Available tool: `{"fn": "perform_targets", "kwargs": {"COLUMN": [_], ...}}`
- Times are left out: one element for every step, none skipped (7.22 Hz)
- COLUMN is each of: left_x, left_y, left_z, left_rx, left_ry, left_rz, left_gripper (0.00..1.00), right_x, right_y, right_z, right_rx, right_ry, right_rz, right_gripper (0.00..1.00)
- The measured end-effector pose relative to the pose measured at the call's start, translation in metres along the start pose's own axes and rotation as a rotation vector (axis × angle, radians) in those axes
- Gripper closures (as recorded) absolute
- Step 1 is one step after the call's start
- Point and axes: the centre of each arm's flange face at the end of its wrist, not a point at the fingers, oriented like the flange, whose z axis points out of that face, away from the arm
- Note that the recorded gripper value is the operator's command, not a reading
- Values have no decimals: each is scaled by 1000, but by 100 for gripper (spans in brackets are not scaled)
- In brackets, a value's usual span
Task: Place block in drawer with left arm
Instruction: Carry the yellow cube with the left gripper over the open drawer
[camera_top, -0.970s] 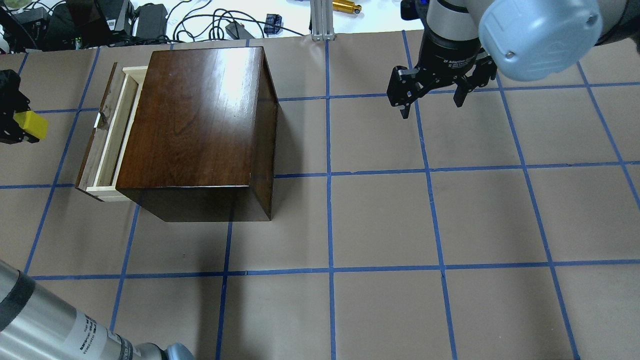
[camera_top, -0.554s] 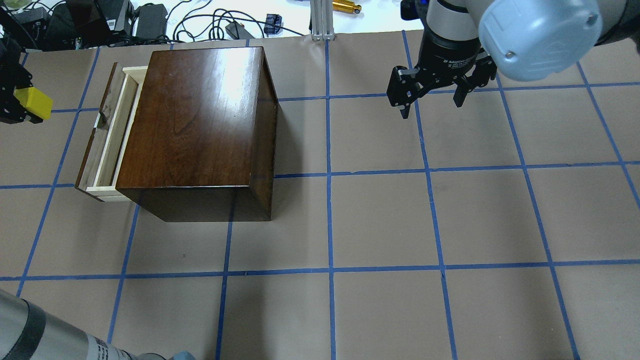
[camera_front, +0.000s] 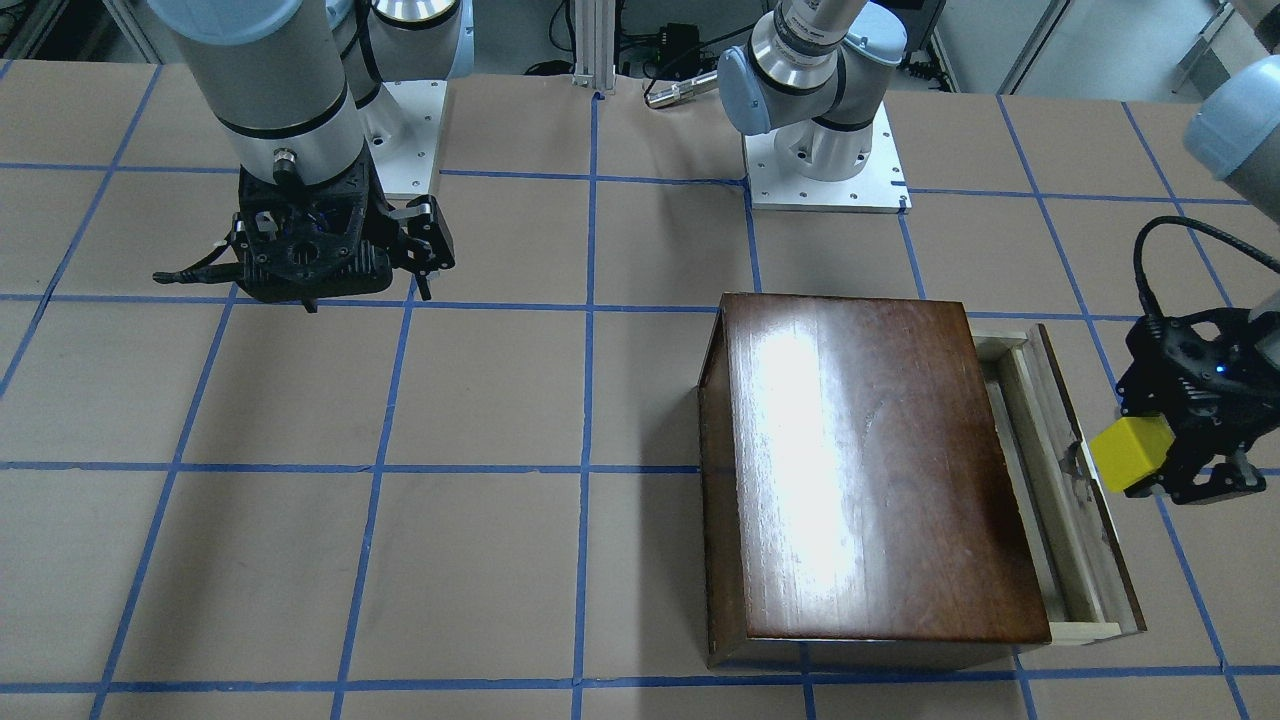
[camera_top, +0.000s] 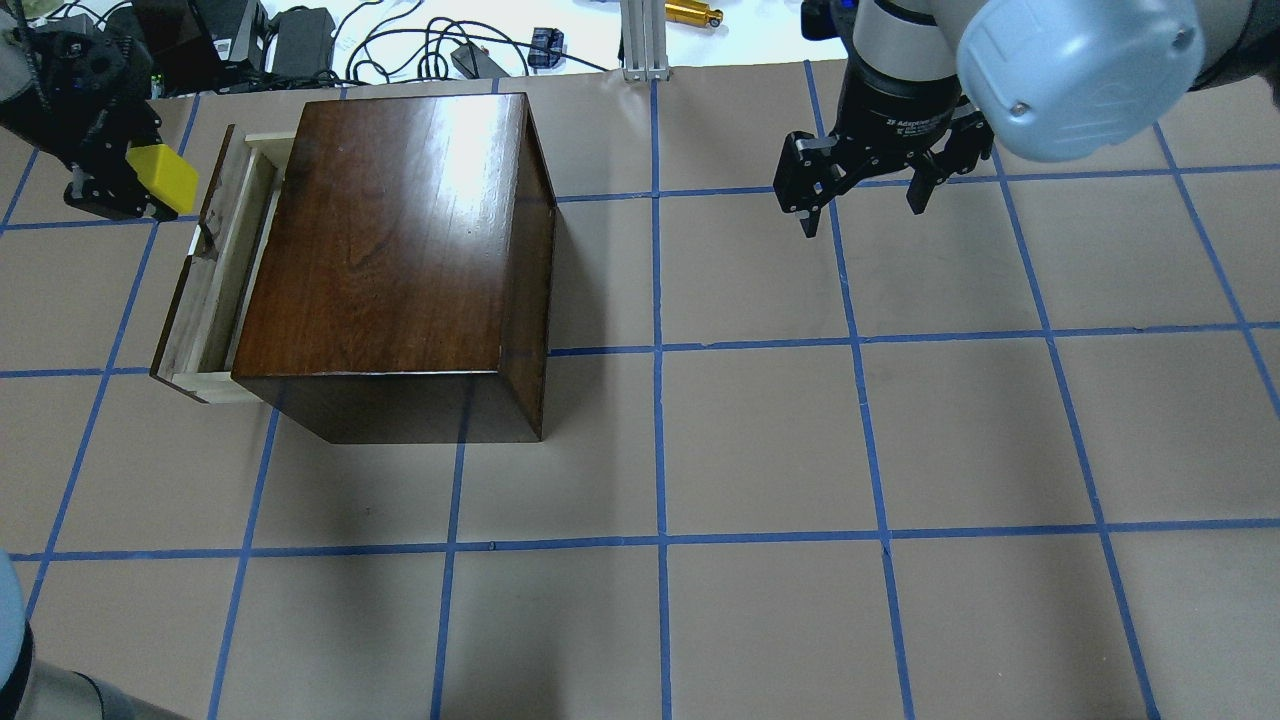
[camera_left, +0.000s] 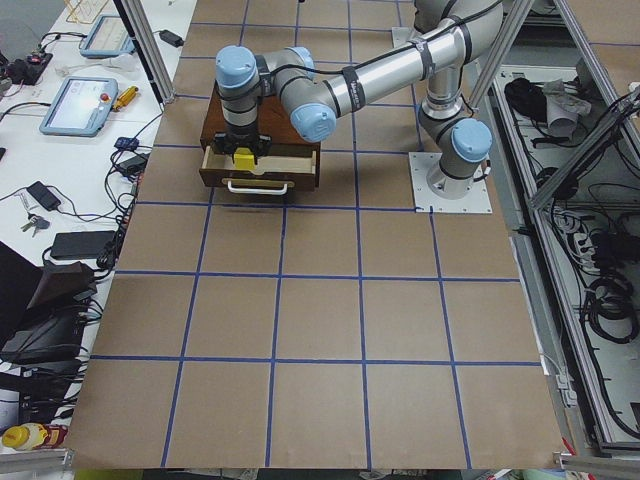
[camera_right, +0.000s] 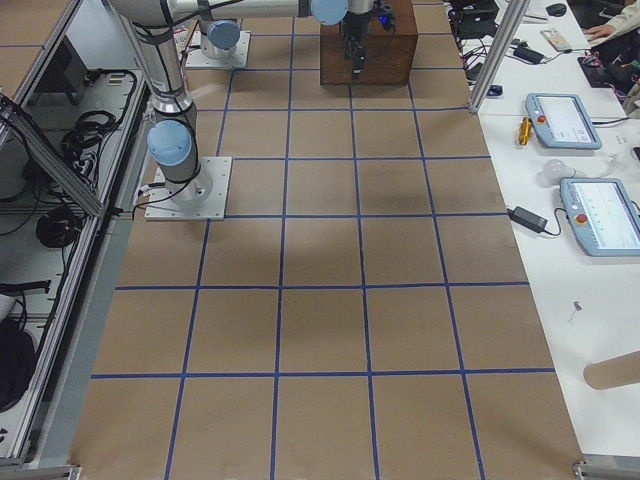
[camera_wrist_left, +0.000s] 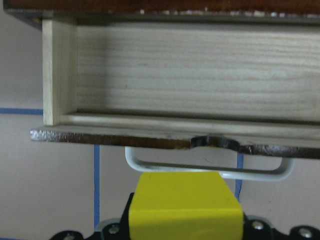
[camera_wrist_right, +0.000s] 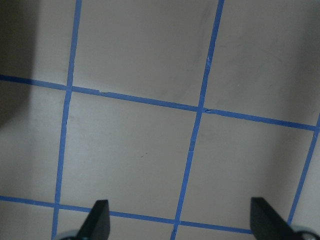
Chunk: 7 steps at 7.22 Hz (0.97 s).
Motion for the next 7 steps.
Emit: {"fn": "perform_targets", "kwargs": {"left_x": [-1,-3,-3,-1,0,0,1], "left_y": [-17,-29,-36,-39,-40,-40,-39], "left_z": [9,20,30,39,42,44,44], "left_rx": [6,13,20,25,26,25,25], "left_ry": [12,26,42,53,53,52,51], "left_rz": [9,23,32,38,40,41,41], "left_gripper": [100,100,100,100,100,100,1], "right_x": [0,0,0,0,0,0,0], "right_y": [0,0,0,0,0,0,0], "right_z": [0,0,0,0,0,0,0], "right_rx": [0,0,0,0,0,0,0], "right_ry": [0,0,1,1,1,1,1], "right_rz": [0,0,1,1,1,1,1], "right_gripper": [0,0,0,0,0,0,0]}}
